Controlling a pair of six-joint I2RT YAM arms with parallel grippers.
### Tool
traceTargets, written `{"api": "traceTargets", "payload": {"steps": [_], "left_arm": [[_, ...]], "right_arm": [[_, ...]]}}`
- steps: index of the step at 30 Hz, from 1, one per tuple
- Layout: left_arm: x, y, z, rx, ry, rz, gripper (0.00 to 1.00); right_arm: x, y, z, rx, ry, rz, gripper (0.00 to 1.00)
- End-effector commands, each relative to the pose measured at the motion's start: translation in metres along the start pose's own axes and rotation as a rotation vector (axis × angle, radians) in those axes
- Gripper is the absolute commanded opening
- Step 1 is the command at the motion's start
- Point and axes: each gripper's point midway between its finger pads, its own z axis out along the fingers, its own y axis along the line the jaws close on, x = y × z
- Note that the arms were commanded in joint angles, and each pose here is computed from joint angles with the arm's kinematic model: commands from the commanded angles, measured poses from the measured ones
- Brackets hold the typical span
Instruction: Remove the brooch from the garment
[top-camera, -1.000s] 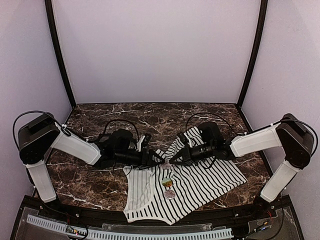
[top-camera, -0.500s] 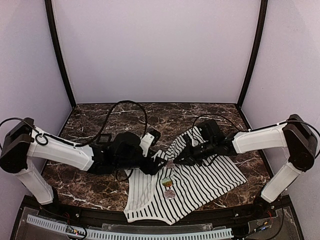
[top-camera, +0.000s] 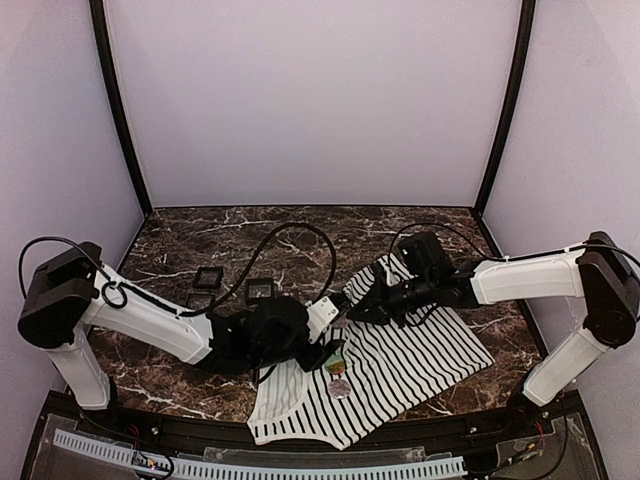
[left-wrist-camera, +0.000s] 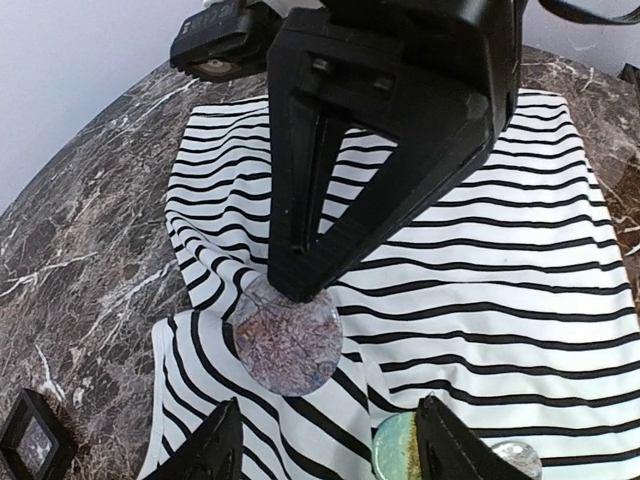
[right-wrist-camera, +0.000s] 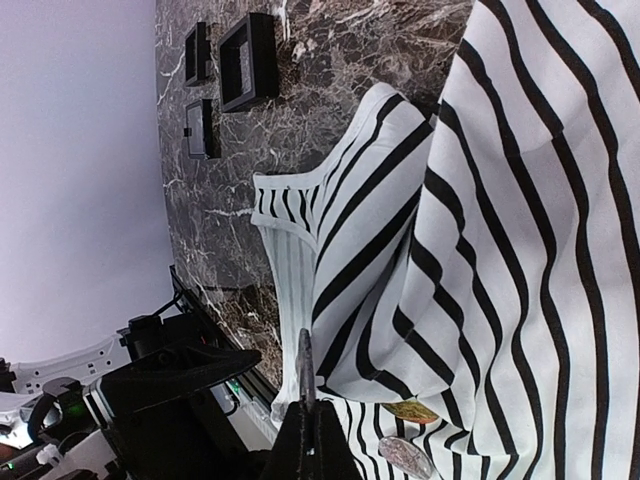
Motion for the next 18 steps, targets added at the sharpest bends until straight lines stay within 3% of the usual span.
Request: {"api": "traceTargets", "payload": {"steps": [1,12,18], "left_arm": [[-0.019,0.010,0.002,-0.084,-0.051,0.036,0.58],[-0.021,0.011,0.012,-0.155,-0.053,0.100,0.43],[-0.020,0.008,0.017,-0.152,-0.043,0.115,0.42]], "right_arm": [[-0.004,0.017,-0.005,-0.030,-0.022,-0.012,0.00],[-0.001,0.018,-0.003,-0.036,-0.010,-0.011,0.00],[-0.001,0.018,-0.003,-0.038,-0.007,-0.009,0.00]]}}
